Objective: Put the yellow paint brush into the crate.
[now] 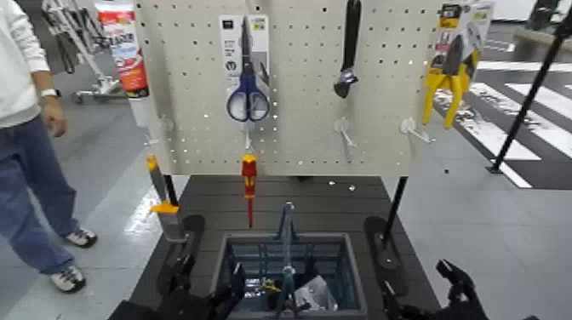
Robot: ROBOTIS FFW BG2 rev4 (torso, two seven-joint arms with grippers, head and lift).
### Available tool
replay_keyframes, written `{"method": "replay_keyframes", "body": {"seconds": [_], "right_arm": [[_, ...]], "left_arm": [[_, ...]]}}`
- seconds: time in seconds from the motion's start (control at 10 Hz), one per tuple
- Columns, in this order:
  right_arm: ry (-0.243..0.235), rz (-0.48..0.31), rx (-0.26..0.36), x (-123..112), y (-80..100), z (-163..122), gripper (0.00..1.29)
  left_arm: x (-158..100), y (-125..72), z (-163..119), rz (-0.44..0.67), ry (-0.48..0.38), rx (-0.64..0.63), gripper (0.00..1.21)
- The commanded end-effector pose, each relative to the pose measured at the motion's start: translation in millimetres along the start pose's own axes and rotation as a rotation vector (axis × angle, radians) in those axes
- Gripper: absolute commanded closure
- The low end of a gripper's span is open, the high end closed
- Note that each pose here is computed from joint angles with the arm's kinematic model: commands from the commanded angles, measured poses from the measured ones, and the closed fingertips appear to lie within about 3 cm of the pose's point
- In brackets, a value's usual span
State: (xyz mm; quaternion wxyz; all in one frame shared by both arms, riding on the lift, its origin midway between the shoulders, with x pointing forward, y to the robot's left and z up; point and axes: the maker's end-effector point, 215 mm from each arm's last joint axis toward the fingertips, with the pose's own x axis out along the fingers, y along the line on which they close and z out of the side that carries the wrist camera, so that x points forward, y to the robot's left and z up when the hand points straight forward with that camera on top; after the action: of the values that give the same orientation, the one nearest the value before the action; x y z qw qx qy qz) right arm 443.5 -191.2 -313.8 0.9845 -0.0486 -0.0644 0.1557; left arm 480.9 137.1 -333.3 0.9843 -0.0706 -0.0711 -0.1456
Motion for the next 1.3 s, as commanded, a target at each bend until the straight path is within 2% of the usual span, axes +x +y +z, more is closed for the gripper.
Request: {"method": "replay_keyframes", "body": {"seconds": [0.1,0.8,1.1,1.3], "right_arm": [[0.000,-0.001,0.001,0.2,0.1,0.1,0.15],[0.000,0.001,0.002,0.3,0.9,0.1,0.15],[0.003,0.001,0.001,0.2,0.8,-0.9,0.15],[0.006,0.004,0.004,0.3,2.2,-1.9,0.15]], "left_arm": [[0.1,-0.3,-0.1,0.001,0.000,-0.002,0.26],[-0.9,3.8,0.7,0.006,-0.004,-0.001,0.26],[-1.8,24.0,-6.9,0.006,0.035,-0.051,0.26],[1.2,49.2,-6.4,0.006,0.067,-0.088,0.26]]}}
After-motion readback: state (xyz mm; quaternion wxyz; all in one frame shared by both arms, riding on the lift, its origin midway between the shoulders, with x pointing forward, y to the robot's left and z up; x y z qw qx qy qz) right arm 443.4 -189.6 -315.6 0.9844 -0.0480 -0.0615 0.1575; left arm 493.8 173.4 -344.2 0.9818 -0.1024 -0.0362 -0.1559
